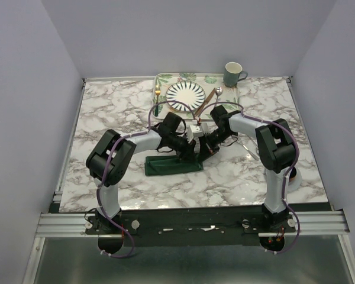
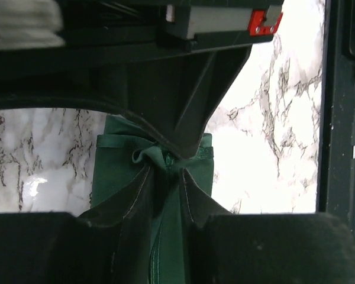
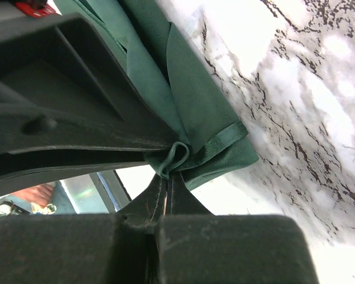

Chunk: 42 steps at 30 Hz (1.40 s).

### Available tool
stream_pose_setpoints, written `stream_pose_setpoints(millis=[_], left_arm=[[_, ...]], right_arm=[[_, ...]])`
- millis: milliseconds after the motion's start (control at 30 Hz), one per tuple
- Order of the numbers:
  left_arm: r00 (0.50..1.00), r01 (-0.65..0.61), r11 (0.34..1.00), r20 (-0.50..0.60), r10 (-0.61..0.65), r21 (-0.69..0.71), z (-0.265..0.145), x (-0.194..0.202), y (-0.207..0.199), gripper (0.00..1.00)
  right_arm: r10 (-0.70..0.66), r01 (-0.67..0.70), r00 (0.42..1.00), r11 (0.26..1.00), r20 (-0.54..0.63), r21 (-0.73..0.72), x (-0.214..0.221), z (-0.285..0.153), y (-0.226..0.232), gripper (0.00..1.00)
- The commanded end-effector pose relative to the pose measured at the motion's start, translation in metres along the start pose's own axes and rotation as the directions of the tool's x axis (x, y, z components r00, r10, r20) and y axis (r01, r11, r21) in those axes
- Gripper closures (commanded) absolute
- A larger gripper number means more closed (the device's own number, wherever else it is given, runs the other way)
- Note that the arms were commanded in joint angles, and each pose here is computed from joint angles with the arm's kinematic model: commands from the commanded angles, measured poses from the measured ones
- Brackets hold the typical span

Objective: Fold the napkin into a case and place the utensils inside
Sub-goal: Stuff the top corner of the smaller-rectangle-folded napkin at the center of the board.

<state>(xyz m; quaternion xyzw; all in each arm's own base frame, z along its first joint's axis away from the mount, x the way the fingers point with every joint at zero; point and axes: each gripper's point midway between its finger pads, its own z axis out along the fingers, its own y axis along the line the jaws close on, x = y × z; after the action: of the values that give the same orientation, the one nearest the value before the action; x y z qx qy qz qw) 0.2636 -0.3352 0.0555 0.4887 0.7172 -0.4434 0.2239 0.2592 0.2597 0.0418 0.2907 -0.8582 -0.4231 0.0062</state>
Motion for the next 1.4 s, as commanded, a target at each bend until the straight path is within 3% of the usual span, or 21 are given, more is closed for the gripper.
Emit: stream_pose_setpoints(millis=[0,100,333,433,767,1133,1367], left_arm=[[0.998,0.027,0.999,-0.049,-0.028,-0.02,0.002,0.015,-0.008,0.73],[0.998,0.037,0.999,-0.058,-0.039,-0.029,0.003,0.018,-0.011,0.68],[0.998,0.053,0.993,-0.033,-0.057,-0.108,0.002,0.016,-0.004,0.98],[0.998,0.057,0.991,-0.027,-0.061,-0.122,0.001,0.017,-0.005,1.0],[0.996,0.083,0.985,-0.003,-0.085,-0.154,0.001,0.02,-0.01,1.0],[0.998,0.034,0.979,0.051,-0.025,-0.201,-0.003,0.009,-0.014,1.0],[0.998,-0.029,0.974,0.047,0.04,-0.224,-0.003,0.01,-0.023,1.0]], right_arm=[[-0.033,0.034,0.999,0.999,0.04,-0.013,-0.009,-0.005,0.011,0.99],[-0.037,0.038,0.998,0.999,0.042,-0.016,-0.009,-0.005,0.011,0.99],[-0.039,0.039,0.999,0.999,0.035,-0.005,-0.006,-0.008,0.01,0.95],[0.001,-0.001,0.999,1.0,0.047,-0.007,-0.009,-0.017,0.009,0.86],[0.089,-0.085,0.989,0.995,0.122,-0.043,-0.025,-0.045,0.015,0.72],[0.151,-0.157,0.986,0.984,0.064,0.087,-0.015,-0.021,-0.009,0.81],[0.15,-0.153,0.988,0.984,0.034,0.097,-0.013,-0.013,-0.013,0.82]])
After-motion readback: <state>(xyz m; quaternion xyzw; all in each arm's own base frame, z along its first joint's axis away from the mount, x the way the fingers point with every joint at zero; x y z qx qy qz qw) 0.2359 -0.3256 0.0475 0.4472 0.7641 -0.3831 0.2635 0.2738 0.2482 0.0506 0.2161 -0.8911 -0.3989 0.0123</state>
